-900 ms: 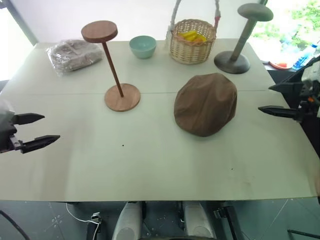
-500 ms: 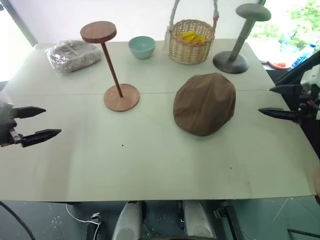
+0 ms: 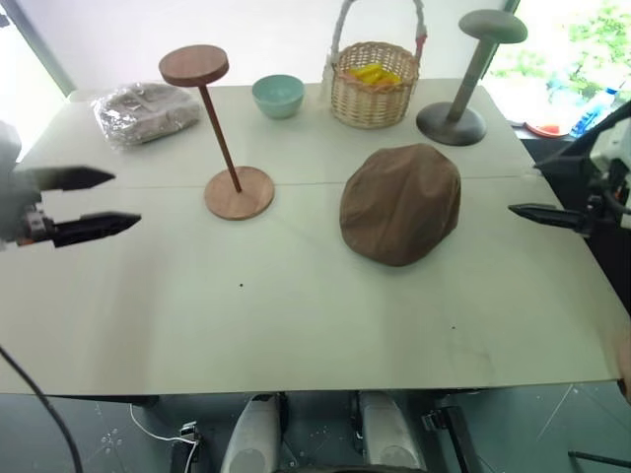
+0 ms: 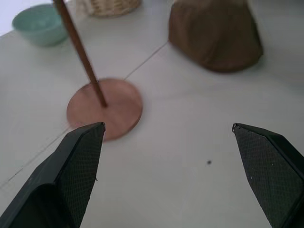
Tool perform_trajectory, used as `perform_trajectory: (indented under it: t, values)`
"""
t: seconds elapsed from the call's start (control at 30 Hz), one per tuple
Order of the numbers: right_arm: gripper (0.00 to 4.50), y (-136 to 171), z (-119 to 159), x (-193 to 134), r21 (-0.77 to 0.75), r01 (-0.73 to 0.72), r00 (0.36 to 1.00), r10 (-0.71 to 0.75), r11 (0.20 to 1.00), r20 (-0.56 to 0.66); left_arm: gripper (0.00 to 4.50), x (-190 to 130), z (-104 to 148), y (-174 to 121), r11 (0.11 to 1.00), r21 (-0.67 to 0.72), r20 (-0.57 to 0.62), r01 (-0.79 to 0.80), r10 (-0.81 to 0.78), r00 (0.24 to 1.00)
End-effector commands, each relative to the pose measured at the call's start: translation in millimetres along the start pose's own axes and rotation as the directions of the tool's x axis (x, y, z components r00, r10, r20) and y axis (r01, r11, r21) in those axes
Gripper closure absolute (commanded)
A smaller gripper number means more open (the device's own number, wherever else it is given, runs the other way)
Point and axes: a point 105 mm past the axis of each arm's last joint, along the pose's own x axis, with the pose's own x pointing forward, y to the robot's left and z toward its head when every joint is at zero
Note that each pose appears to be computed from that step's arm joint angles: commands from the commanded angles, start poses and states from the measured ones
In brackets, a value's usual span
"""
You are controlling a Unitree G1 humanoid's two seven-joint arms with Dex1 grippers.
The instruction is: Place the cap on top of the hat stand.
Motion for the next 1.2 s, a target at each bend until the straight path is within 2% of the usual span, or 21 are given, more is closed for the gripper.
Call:
perform_trajectory:
  t: [0.03, 0.1, 0.23, 0.33, 0.47, 0.63, 0.8, 0.9, 1.07, 1.2]
  values:
    - [0.04, 13.0, 46.1, 0.0, -0.118, -0.005, 0.996, 0.016, 0.993, 0.088, 0.0, 12.6, 25.3, -26.4, 0.984, 0.019, 0.012, 0.174, -0.175, 0.985]
    - [0.04, 31.4, 59.3, 7.1, -0.149, -0.032, 0.992, 0.049, 0.988, 0.114, 0.0, 20.2, 28.8, -37.1, 0.962, 0.025, -0.015, 0.27, -0.27, 0.963]
    - [0.04, 80.8, 73.2, 27.2, -0.188, -0.082, 0.987, 0.105, 0.979, 0.12, 0.0, 35.4, 17.5, -49.4, 0.9, 0.035, -0.103, 0.434, -0.429, 0.897]
    - [0.04, 104.7, 68.5, 37.7, -0.235, -0.072, 0.993, 0.091, 0.969, 0.069, 0.0, 45.4, 10.4, -51.3, 0.868, 0.039, -0.128, 0.496, -0.488, 0.864]
    - [0.04, 129.7, 55.5, 48.7, -0.204, -0.037, 0.999, 0.044, 0.978, 0.029, 0.0, 58.6, 7.2, -51.6, 0.837, 0.031, -0.117, 0.546, -0.54, 0.834]
    - [0.04, 162.1, 19.8, 69.2, -0.265, 0.02, 0.997, -0.04, 0.964, -0.071, 0.0, 75.9, 6.7, -50.6, 0.811, 0.045, -0.088, 0.584, -0.579, 0.81]
    - [0.04, 168.2, -12.1, 97.2, -0.372, 0.13, 0.979, -0.177, 0.919, -0.097, 0.0, 82.2, 10.0, -47.5, 0.802, 0.05, -0.074, 0.595, -0.591, 0.803]
    - [0.04, 164.0, -15.5, 112.6, -0.368, 0.209, 0.966, -0.249, 0.906, -0.065, 0.0, 84.5, 11.4, -47.6, 0.796, 0.06, -0.073, 0.602, -0.598, 0.798]
    - [0.04, 174.9, -21.2, 129.7, -0.369, 0.196, 0.97, -0.234, 0.909, -0.061, 0.0, 86.3, 15.0, -44.6, 0.802, 0.078, -0.077, 0.593, -0.588, 0.805]
    - [0.04, 167.0, -25.7, 145.2, -0.429, 0.231, 0.957, -0.283, 0.874, -0.06, 0.0, 86.4, 17.6, -41.2, 0.81, 0.08, -0.073, 0.581, -0.576, 0.814]
